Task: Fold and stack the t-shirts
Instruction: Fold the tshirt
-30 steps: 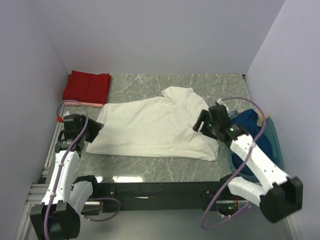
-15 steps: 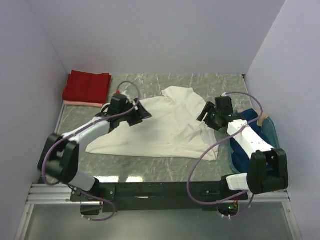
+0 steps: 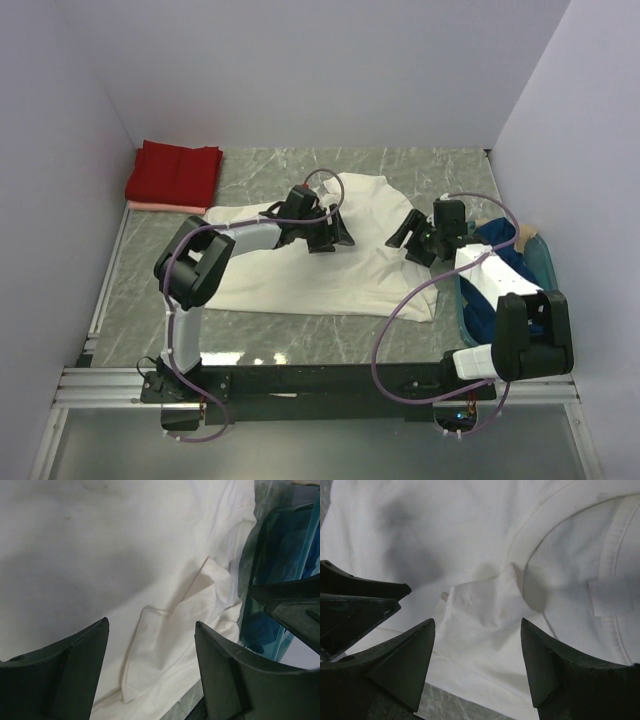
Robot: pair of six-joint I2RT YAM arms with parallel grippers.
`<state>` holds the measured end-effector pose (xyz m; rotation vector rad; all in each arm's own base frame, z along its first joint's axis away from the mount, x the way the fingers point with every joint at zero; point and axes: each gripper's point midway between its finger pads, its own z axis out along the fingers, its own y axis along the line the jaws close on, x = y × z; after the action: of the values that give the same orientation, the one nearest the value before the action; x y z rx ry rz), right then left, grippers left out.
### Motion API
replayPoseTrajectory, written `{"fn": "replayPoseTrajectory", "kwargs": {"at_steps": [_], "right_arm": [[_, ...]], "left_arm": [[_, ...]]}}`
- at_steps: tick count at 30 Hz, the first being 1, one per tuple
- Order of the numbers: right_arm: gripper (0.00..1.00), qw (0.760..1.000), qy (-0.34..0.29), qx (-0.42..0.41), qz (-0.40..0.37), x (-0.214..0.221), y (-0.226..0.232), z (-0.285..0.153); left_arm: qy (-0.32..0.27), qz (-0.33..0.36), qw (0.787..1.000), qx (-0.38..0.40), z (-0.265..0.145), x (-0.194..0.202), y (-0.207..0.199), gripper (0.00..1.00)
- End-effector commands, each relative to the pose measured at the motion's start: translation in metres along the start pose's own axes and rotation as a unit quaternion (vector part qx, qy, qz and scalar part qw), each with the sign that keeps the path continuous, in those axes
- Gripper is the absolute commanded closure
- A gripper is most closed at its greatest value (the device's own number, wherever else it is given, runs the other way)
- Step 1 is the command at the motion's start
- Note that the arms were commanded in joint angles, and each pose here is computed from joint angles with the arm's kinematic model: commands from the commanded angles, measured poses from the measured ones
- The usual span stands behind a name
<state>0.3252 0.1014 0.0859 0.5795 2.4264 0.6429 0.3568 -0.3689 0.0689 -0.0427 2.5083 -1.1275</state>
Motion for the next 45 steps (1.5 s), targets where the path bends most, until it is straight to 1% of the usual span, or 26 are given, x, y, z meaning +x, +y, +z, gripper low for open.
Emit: {"fn": "replayPoseTrajectory", "kwargs": {"at_steps": [1,9,19,23,25,31,35,42,43,44,45], "right_arm": [[0.24,1.000,-0.005,-0.006,0.006,-0.002,-0.003,0.004],[0.24,1.000,0.017,-0.004,0.025,0.015,-0.013,0.014],[0.24,0.999,0.023,-0.009,0.036,0.019,-0.016,0.020],[0.25,0.999,0.022,-0.010,0.036,0.017,-0.015,0.022],[0.27,0.999,0.022,-0.009,0.036,0.017,-0.016,0.022],[0.30,0.999,0.018,-0.002,0.034,0.019,-0.020,0.020],[0.35,0.999,0.018,0.000,0.031,0.021,-0.022,0.019],[0.42,1.000,0.005,0.015,0.022,0.021,-0.030,0.014],[0.44,1.000,0.005,0.018,0.019,0.021,-0.031,0.014],[0.49,1.000,0.005,0.020,0.020,0.022,-0.032,0.013],[0.51,1.000,0.001,0.023,0.019,0.023,-0.034,0.011]], "left_arm": [[0.013,0.033,0.999,0.039,0.004,0.000,-0.028,0.25],[0.047,0.031,0.997,0.048,0.011,0.025,-0.031,0.26],[0.069,0.040,0.996,0.048,0.012,0.043,-0.038,0.28],[0.077,0.042,0.994,0.060,0.010,0.046,-0.044,0.31],[0.082,0.043,0.994,0.067,0.009,0.046,-0.047,0.35],[0.081,0.044,0.992,0.087,0.002,0.047,-0.057,0.41],[0.090,0.043,0.989,0.107,-0.002,0.050,-0.064,0.47],[0.102,0.050,0.988,0.109,-0.004,0.059,-0.062,0.53],[0.103,0.054,0.987,0.110,-0.003,0.061,-0.062,0.54],[0.108,0.057,0.987,0.109,-0.002,0.065,-0.062,0.55],[0.111,0.058,0.986,0.109,-0.003,0.067,-0.062,0.56]]}}
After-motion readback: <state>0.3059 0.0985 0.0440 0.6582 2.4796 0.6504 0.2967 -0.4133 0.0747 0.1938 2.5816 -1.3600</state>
